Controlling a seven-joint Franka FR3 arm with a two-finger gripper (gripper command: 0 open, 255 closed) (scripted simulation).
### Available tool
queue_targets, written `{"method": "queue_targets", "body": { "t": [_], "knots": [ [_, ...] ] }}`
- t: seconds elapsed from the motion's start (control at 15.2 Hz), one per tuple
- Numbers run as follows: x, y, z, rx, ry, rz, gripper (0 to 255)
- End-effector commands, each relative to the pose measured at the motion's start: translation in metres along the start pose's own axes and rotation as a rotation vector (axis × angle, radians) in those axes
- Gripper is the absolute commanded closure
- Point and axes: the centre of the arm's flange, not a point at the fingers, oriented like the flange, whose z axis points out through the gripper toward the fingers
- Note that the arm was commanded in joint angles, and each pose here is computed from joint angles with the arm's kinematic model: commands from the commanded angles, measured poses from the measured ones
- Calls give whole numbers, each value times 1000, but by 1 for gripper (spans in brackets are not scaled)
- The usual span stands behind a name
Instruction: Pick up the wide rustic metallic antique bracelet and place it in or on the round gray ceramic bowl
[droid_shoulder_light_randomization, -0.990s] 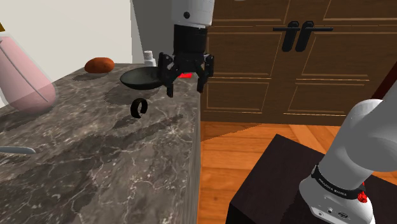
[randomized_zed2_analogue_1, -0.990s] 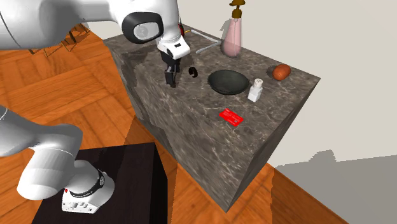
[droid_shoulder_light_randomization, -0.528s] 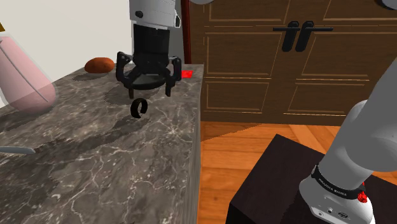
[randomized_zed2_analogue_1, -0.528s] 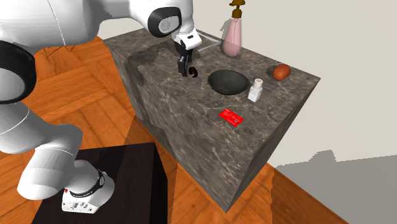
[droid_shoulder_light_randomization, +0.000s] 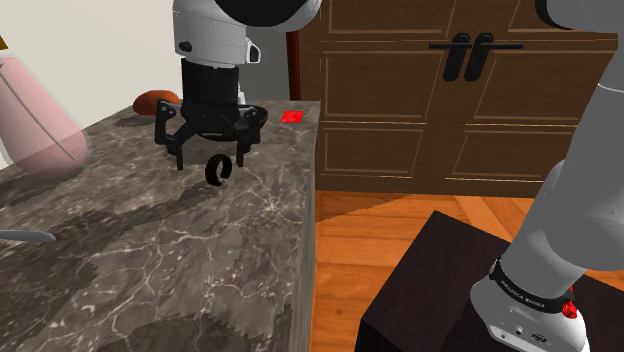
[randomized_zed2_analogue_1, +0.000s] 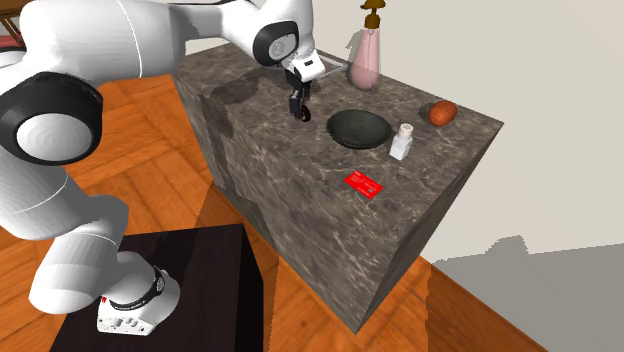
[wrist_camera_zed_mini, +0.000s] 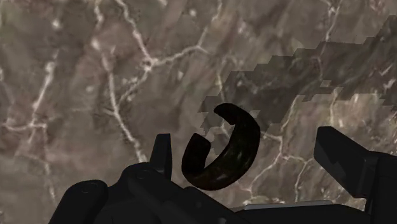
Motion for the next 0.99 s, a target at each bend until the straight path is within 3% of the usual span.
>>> {"method": "queue_targets", "body": {
  "t": [0.0, 0.59, 0.66, 0.92],
  "knots": [
    [0, 0, 10, 1, 0, 0, 0],
    [0, 0, 13, 1, 0, 0, 0],
    [0, 0, 13, 1, 0, 0, 255],
    [0, 0, 13, 1, 0, 0, 255]
  ]
}}
